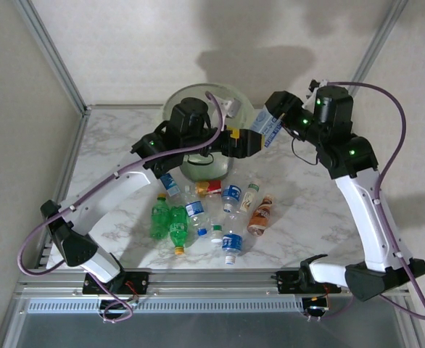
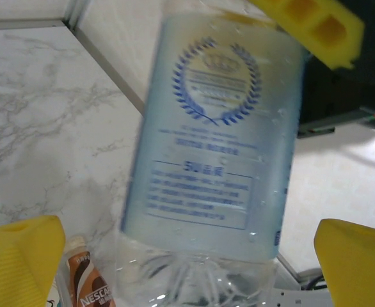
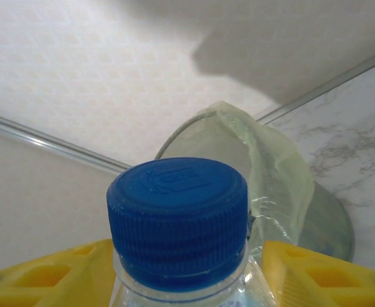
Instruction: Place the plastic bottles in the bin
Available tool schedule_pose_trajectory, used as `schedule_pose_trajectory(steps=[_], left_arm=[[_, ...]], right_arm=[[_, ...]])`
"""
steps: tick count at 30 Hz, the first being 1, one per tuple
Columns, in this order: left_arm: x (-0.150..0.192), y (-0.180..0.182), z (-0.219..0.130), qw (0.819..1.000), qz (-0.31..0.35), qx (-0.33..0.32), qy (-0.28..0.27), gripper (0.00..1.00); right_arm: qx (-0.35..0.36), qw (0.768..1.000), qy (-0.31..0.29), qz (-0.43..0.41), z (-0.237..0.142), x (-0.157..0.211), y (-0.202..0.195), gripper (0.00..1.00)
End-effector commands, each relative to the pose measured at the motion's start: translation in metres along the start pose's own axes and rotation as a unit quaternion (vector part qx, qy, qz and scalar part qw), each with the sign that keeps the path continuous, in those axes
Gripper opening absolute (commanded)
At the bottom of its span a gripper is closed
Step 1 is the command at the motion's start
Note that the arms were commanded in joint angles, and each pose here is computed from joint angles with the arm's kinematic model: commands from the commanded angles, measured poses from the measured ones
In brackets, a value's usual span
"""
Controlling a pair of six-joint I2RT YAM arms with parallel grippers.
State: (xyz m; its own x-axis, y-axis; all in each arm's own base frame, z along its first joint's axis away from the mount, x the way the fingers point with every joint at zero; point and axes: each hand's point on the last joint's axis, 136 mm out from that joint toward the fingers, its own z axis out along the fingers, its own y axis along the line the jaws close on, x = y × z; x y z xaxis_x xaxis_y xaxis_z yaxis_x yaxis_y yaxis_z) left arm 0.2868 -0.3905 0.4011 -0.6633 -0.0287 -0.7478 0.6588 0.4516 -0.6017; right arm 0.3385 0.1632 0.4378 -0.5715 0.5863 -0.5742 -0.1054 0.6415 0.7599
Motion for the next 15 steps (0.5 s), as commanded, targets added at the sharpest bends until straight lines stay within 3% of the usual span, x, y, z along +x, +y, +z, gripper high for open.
schedule_pose_trajectory(steps=[1, 6, 15], left_arm=[[0.0002, -0.0106, 0.0004, 0.999, 0.028, 0.014, 0.011, 0.99], [0.0015, -0.0055, 0.0061, 0.999, 0.031, 0.001, 0.018, 0.96], [0.0025, -0.0115, 0.0076, 0.999, 0.038, 0.017, 0.024, 0.75]], right_arm=[[-0.047, 0.999, -0.001, -0.013, -0.0029, -0.0027, 0.0292, 0.60], [-0.060, 0.998, 0.003, -0.011, -0.0024, 0.0014, 0.0367, 0.60], [-0.058, 0.998, 0.005, -0.005, 0.0004, 0.0043, 0.0354, 0.61]])
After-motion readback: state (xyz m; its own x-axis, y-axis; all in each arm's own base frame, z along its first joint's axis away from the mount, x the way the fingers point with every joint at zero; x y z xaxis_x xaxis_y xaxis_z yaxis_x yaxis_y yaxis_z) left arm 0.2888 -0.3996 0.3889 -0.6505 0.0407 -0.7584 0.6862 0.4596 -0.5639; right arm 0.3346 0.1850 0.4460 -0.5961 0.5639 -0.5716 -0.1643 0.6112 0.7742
